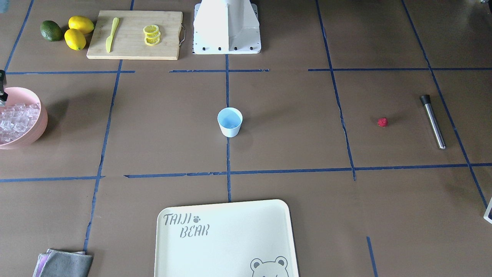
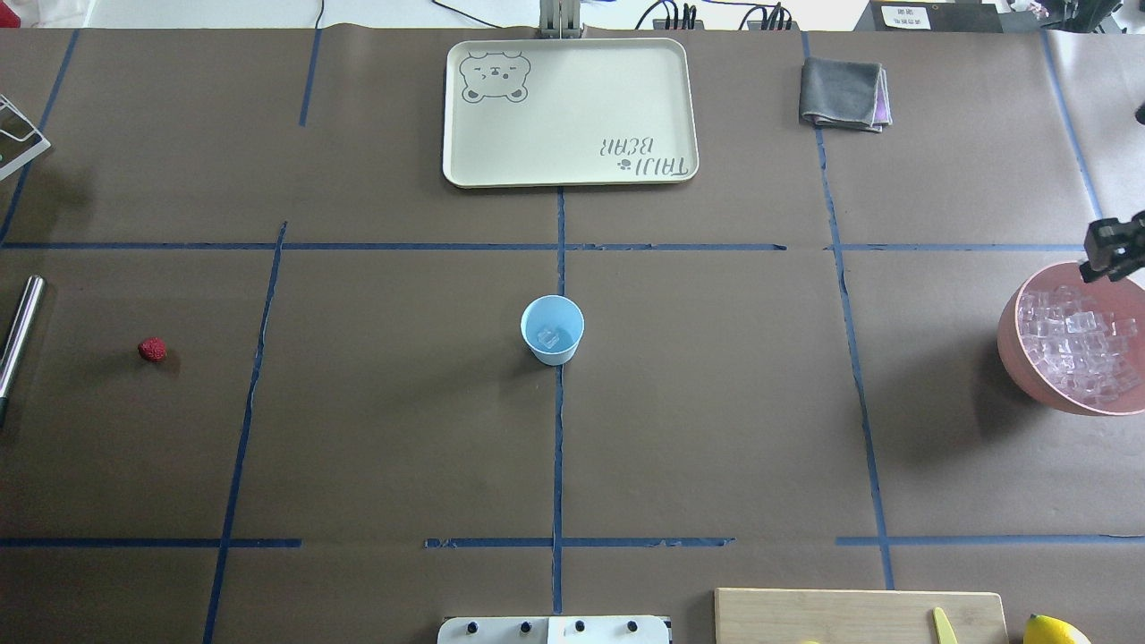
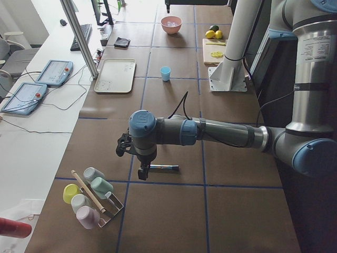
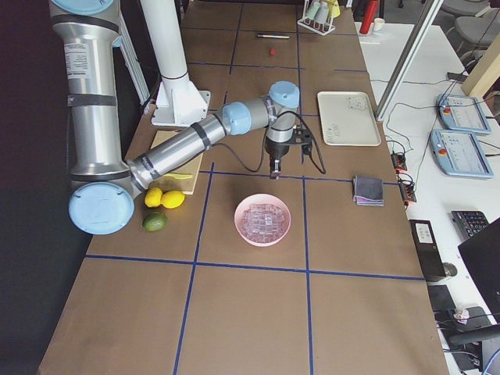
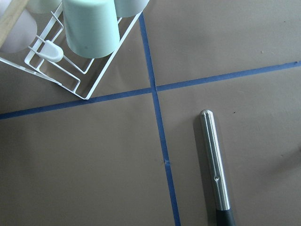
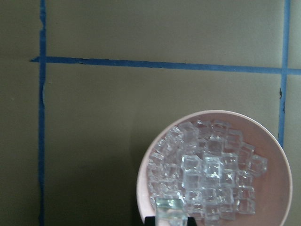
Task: Mash ice and strawberries in cup
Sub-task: 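Carry the ice cube with the right gripper over the blue cup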
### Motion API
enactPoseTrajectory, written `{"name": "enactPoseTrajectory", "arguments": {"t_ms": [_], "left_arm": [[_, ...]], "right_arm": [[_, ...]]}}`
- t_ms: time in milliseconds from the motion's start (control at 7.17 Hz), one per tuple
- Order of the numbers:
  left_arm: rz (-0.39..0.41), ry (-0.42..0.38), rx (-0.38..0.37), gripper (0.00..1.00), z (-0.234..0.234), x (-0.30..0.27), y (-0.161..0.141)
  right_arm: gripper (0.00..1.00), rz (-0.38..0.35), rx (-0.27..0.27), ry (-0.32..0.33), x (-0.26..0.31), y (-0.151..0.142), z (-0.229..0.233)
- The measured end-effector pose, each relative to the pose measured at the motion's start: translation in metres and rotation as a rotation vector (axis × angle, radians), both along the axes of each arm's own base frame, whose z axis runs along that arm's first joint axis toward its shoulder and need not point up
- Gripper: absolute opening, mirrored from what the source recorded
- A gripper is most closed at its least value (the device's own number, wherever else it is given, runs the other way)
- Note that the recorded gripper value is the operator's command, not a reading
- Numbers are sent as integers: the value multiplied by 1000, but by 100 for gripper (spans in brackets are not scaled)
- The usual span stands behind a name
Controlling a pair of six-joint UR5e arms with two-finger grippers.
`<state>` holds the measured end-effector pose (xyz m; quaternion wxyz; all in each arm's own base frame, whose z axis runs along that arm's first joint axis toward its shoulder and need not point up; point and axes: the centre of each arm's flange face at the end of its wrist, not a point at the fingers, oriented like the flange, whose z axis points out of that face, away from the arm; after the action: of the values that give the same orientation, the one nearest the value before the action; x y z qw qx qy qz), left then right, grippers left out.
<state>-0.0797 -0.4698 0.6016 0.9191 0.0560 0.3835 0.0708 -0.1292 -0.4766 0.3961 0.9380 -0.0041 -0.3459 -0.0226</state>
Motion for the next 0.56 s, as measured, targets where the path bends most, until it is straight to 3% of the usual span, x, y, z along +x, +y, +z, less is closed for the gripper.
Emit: {"name": "enactPoseTrajectory", "arguments": {"t_ms": [279,558], "left_arm": [[0,0,-6,100,3,0,0],[0,0,-10,100,5,0,0]], "right_arm": [[0,6,-54,-28,-97,-28,-114],[0,43,-104,-56,-216,-15,-189]]}}
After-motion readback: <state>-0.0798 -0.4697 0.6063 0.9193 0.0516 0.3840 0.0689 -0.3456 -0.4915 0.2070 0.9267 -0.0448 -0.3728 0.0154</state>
